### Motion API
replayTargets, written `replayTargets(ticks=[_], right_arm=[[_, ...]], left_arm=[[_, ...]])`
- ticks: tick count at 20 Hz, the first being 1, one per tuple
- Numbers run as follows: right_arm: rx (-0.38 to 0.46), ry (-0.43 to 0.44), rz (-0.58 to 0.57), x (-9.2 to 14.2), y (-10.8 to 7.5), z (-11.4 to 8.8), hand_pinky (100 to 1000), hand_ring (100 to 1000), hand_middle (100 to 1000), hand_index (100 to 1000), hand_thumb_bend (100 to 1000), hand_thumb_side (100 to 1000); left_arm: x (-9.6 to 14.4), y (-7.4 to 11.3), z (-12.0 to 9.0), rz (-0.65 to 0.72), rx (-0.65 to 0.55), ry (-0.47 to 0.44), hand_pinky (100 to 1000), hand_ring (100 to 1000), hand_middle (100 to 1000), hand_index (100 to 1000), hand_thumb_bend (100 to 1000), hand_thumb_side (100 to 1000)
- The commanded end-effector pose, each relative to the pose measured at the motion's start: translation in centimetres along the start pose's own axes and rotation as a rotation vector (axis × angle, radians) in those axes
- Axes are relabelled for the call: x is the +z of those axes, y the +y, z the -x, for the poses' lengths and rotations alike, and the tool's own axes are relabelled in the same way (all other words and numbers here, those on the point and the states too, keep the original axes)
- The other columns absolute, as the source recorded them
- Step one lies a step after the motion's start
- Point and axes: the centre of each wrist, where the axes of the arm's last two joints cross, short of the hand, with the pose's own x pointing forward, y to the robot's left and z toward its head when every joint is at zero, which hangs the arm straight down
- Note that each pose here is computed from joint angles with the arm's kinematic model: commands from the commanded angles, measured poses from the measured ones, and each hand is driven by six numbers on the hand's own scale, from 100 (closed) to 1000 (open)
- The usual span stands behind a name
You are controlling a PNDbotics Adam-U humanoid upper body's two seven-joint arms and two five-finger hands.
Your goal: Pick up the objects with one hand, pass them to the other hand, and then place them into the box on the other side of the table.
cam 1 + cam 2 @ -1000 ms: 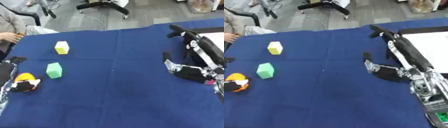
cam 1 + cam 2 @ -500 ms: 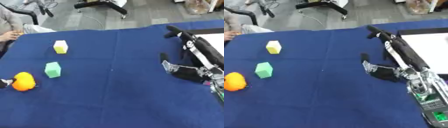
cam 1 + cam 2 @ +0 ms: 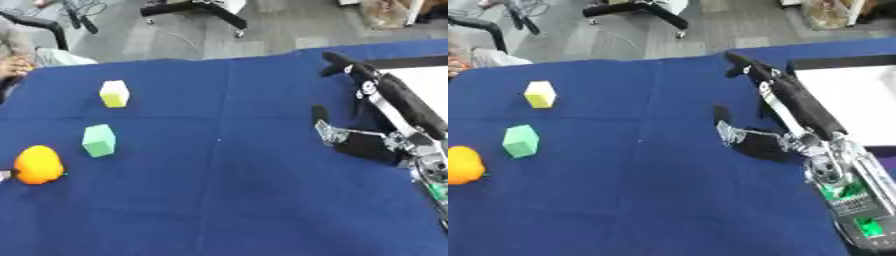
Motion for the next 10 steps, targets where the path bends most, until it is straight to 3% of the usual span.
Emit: replayTargets(ticks=[1, 10], right_arm=[[0.008, -0.015, 0.031, -0.1, -0.8, -0.4, 328, 958, 786, 1000, 100, 351], [0.001, -0.017, 0.037, -0.2, -0.7, -0.5, 329, 959, 786, 1000, 100, 356]], left_arm=[[-0.1, 1.5, 0.0, -0.003, -0.017, -0.017, 794, 680, 710, 828, 575, 336], [-0.7, 0.2, -1.2, 0.046, 0.036, -0.067, 790, 660, 671, 795, 550, 300]])
